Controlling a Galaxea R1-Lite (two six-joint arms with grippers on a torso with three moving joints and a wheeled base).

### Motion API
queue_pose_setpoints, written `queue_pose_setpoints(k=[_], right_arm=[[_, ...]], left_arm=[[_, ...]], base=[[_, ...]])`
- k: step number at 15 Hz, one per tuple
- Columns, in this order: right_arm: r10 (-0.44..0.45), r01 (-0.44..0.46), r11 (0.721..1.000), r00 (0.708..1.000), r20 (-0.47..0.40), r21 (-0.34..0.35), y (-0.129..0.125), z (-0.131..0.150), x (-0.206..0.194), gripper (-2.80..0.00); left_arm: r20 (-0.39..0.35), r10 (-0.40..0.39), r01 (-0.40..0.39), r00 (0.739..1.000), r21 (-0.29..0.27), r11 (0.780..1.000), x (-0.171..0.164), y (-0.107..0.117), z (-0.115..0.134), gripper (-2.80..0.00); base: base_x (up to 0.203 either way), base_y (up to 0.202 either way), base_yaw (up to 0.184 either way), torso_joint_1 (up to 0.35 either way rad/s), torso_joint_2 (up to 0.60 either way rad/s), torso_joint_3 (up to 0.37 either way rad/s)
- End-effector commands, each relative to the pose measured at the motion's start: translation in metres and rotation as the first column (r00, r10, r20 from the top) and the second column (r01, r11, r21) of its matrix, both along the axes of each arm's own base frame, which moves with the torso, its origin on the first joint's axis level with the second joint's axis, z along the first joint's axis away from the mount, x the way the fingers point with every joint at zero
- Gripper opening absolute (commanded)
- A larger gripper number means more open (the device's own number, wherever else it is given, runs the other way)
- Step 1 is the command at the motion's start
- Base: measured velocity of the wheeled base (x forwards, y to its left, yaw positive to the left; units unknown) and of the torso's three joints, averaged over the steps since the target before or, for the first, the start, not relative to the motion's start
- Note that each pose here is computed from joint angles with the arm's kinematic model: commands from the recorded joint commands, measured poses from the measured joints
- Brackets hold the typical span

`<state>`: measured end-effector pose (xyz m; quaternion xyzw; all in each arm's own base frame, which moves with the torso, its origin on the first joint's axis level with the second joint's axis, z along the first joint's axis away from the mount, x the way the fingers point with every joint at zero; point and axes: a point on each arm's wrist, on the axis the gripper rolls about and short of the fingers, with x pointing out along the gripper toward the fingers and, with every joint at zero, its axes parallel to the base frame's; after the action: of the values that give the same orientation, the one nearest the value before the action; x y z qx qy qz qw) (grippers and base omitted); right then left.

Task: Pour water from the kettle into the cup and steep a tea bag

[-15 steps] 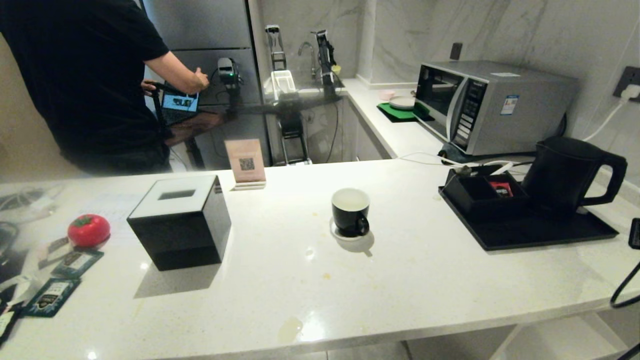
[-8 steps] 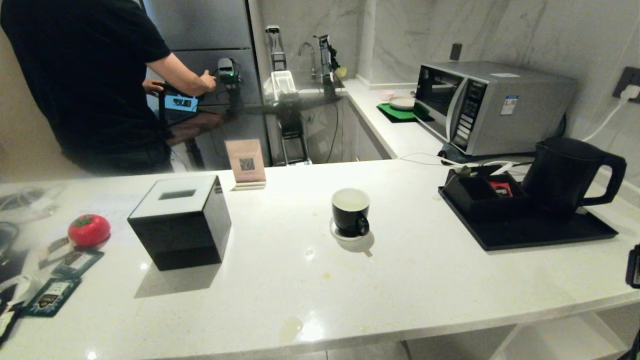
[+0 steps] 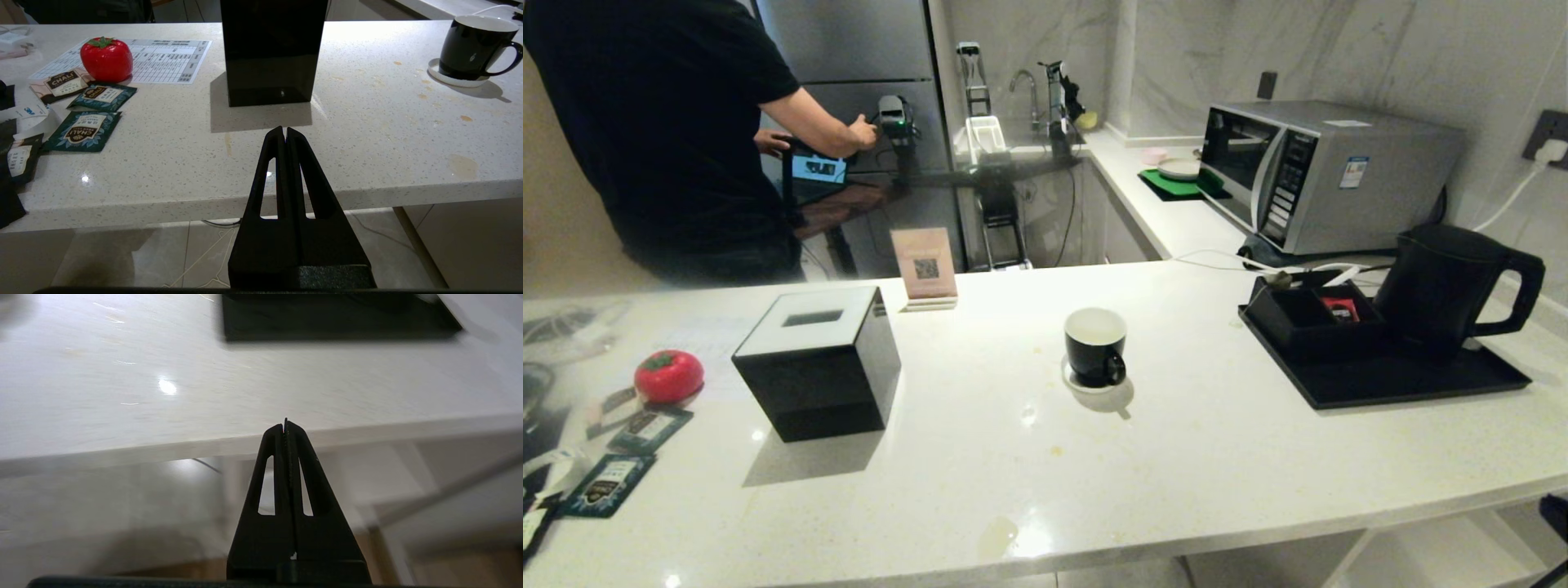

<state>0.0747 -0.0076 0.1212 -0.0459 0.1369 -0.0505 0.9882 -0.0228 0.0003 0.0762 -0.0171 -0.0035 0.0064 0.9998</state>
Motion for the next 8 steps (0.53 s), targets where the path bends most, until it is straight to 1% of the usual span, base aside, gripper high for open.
queue_pose_setpoints(k=[1, 4, 8], right_arm=[[0.081, -0.083, 0.997, 0.984, 0.157, 0.005, 0.007, 0.002, -0.032, -2.80], [0.114, -0.119, 0.993, 0.973, 0.201, 0.016, 0.008, -0.010, -0.059, -2.80], [0.114, -0.120, 0.993, 0.970, 0.216, 0.015, 0.007, -0.031, -0.083, -2.80]], left_arm=[[-0.001, 0.001, -0.001, 1.000, 0.000, 1.000, 0.000, 0.000, 0.000, -2.80], [-0.001, 0.000, 0.000, 1.000, -0.001, 1.000, 0.000, 0.000, 0.000, -2.80], [-0.001, 0.001, -0.001, 1.000, -0.001, 1.000, 0.000, 0.000, 0.000, -2.80]], base=[[0.000, 0.000, 0.000, 0.000, 0.00, 0.000], [0.000, 0.000, 0.000, 0.000, 0.00, 0.000], [0.000, 0.000, 0.000, 0.000, 0.00, 0.000]])
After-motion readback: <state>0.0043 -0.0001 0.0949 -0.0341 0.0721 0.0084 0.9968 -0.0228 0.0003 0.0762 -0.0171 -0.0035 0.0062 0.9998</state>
